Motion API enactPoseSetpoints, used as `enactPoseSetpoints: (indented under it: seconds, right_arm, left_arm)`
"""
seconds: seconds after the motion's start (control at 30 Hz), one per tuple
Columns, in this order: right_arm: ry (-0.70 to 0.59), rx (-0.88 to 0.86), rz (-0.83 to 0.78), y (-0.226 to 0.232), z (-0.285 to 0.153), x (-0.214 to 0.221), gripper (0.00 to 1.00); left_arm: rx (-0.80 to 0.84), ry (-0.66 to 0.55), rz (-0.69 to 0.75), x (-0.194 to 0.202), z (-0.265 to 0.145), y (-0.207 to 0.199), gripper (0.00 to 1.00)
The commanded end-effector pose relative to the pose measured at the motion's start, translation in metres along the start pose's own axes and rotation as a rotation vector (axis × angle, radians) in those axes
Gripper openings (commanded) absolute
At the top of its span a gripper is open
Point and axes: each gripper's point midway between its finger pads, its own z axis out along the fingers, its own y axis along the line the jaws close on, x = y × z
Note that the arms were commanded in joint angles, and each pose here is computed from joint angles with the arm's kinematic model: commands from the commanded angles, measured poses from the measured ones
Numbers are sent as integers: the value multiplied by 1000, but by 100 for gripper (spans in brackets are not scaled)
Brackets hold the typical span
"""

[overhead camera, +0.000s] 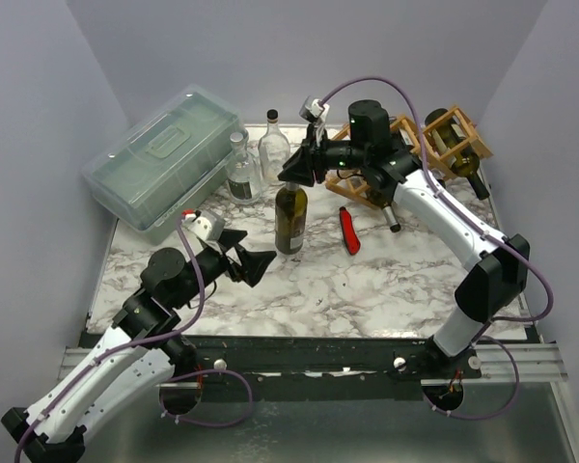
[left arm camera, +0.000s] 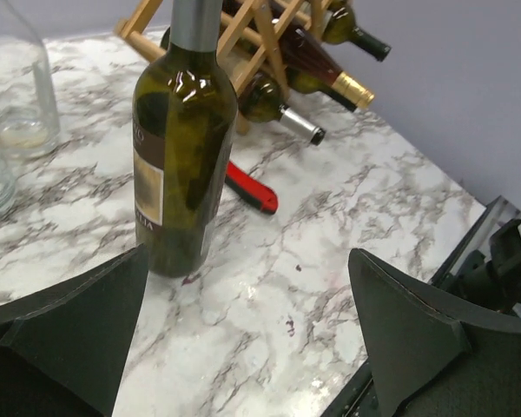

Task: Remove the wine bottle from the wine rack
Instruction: Place the wine bottle at the center of the board.

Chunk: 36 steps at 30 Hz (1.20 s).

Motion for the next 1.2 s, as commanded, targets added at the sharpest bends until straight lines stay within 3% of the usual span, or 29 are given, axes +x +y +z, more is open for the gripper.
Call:
enactPoseSetpoints:
  seconds: [0.0, 0.43, 0.73, 1.17]
  right_arm:
    - [-59, 34, -140, -3, 13, -34, 0]
    - [-37, 52, -178, 3, 100, -40, 0]
    - [-74, 144, -215, -7, 148, -54, 0]
    - [-163, 219, -219, -23, 181, -69, 0]
  left_arm:
    - [-143, 61, 29, -2, -16, 22, 99]
    - [-236, -14, 89, -53, -69, 23, 99]
    - [-265, -52, 71, -49, -90, 28, 99]
    - [-285, -92, 43, -44, -103, 32, 99]
